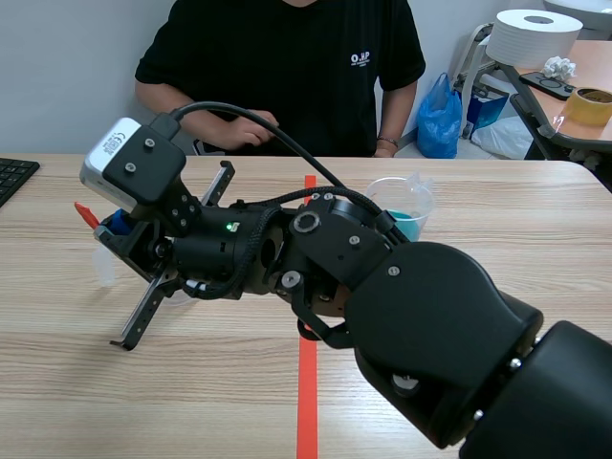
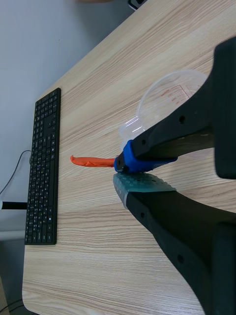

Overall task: Do the redox reaction experiment.
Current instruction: 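Lift the metal plate out of the left beaker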

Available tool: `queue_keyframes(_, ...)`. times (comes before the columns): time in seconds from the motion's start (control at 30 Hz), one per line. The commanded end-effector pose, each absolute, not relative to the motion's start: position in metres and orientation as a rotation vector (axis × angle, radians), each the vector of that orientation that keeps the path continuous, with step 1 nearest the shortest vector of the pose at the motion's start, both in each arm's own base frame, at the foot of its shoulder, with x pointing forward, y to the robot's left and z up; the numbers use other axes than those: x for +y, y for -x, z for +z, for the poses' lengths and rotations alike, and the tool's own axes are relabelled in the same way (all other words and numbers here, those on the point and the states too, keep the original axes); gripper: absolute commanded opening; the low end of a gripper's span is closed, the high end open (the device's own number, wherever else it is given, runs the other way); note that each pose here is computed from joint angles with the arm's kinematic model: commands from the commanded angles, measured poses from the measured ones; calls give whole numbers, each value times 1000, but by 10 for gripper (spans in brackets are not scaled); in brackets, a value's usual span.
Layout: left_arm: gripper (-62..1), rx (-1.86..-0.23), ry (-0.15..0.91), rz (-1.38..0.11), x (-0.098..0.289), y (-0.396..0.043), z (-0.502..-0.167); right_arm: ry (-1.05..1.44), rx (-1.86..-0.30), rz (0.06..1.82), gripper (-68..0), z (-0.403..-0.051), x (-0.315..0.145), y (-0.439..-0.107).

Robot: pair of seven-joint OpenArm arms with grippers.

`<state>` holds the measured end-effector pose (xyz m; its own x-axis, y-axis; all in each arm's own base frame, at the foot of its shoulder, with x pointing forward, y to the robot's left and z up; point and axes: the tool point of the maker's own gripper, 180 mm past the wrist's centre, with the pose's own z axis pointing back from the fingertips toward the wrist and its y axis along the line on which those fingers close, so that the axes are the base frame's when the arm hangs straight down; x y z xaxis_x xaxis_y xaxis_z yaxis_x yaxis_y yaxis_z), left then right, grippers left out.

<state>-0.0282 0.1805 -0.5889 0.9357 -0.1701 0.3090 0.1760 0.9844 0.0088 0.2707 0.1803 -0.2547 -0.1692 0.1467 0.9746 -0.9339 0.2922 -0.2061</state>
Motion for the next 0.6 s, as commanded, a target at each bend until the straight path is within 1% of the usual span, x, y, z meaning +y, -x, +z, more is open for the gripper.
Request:
queue_keyframes(0.0,-567,-327,18,-175,181,25,-588,-809,-1434,1147,-669,-240,182,-276)
queue_keyframes(0.57,-567,-327,18,-175,181,25,-588,-811,-1441,1139,-669,-239,182,-277)
